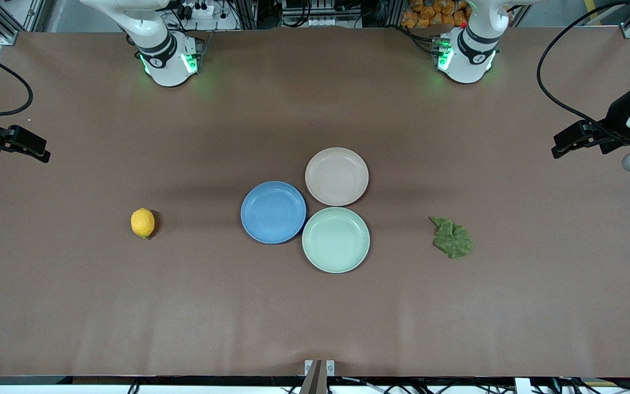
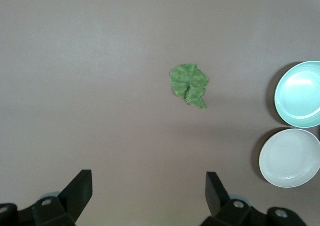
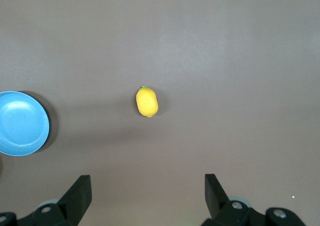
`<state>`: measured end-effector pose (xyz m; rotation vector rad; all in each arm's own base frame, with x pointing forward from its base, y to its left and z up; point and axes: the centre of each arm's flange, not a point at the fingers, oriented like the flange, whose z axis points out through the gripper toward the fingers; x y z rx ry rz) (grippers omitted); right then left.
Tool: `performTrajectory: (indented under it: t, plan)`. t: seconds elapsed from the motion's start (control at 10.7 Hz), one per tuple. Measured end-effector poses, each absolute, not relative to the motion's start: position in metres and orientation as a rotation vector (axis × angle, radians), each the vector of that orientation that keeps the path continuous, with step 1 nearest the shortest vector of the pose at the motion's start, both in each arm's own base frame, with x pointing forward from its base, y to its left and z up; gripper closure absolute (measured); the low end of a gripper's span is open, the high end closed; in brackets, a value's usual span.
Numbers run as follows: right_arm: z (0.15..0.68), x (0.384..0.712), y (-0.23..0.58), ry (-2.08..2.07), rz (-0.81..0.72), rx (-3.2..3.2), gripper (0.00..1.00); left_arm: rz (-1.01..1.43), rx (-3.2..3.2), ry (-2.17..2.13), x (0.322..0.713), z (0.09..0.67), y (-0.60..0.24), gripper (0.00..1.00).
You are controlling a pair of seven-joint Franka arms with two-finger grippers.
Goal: Pick lemon and lettuce from blue and beige plates
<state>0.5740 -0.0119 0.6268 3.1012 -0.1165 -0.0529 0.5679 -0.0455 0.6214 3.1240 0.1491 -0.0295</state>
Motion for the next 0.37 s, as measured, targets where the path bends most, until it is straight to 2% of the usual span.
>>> performTrajectory:
  t: [0.37]
  plan:
    - [0.6266,0.5739,-0.0121,-0.114,-0.054,3.101,0.0,-0.03,3.124,0.149,0.5679,0.6214,-0.0455,0.0]
